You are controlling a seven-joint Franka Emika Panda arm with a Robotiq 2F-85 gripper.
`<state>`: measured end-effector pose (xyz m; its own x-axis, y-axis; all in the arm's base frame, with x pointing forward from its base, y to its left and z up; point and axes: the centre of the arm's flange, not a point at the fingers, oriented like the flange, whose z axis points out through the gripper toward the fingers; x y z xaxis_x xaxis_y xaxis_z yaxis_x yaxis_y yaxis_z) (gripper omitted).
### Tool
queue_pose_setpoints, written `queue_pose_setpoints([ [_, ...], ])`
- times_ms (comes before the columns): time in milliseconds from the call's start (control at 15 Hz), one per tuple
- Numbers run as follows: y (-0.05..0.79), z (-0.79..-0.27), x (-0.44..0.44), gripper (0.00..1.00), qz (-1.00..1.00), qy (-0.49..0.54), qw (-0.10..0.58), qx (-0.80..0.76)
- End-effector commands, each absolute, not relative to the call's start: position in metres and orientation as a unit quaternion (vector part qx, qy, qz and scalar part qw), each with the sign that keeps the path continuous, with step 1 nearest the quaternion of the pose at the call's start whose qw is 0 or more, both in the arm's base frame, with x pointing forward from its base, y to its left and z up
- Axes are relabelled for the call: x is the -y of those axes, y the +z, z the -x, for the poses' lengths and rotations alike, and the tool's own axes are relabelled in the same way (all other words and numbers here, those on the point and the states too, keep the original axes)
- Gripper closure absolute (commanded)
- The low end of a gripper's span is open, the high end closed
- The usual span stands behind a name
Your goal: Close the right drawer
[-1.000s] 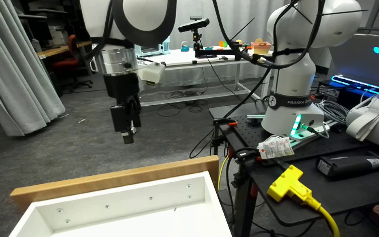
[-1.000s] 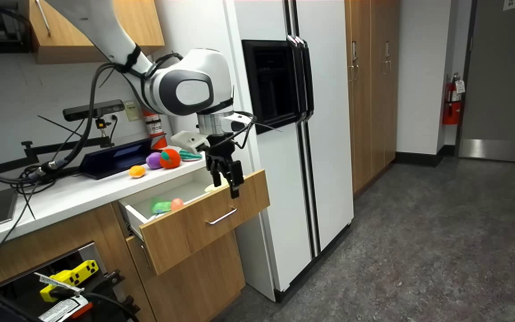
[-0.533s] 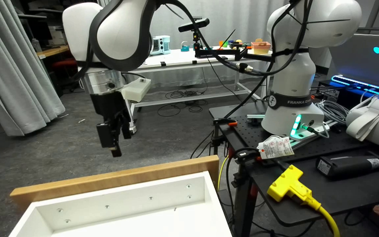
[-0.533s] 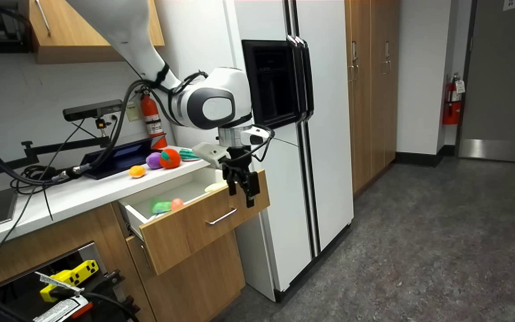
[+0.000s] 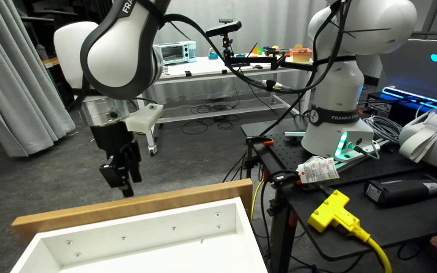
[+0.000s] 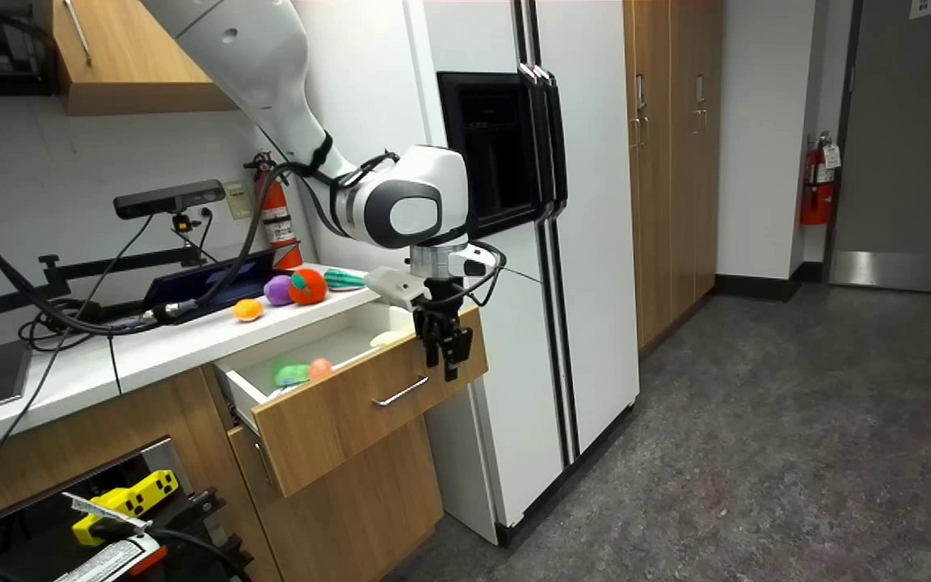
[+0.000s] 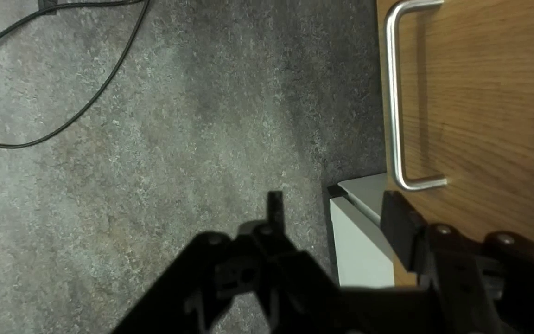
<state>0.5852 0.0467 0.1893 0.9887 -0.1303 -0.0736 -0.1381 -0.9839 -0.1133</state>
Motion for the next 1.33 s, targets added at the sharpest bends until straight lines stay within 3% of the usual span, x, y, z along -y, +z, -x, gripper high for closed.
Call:
queue_pose_setpoints([
  [0,0.183,-0.601,-0.053,0.72,0.993,0.051,0.088,-0.057],
  [200,0.179,-0.602,-0.062,0.96,0.991,0.060,0.102,-0.053],
  [267,0.179,-0.602,-0.064,0.99,0.991,0.064,0.107,-0.052],
  [1267,0.162,-0.599,-0.126,1.00,0.973,0.091,0.209,-0.035],
])
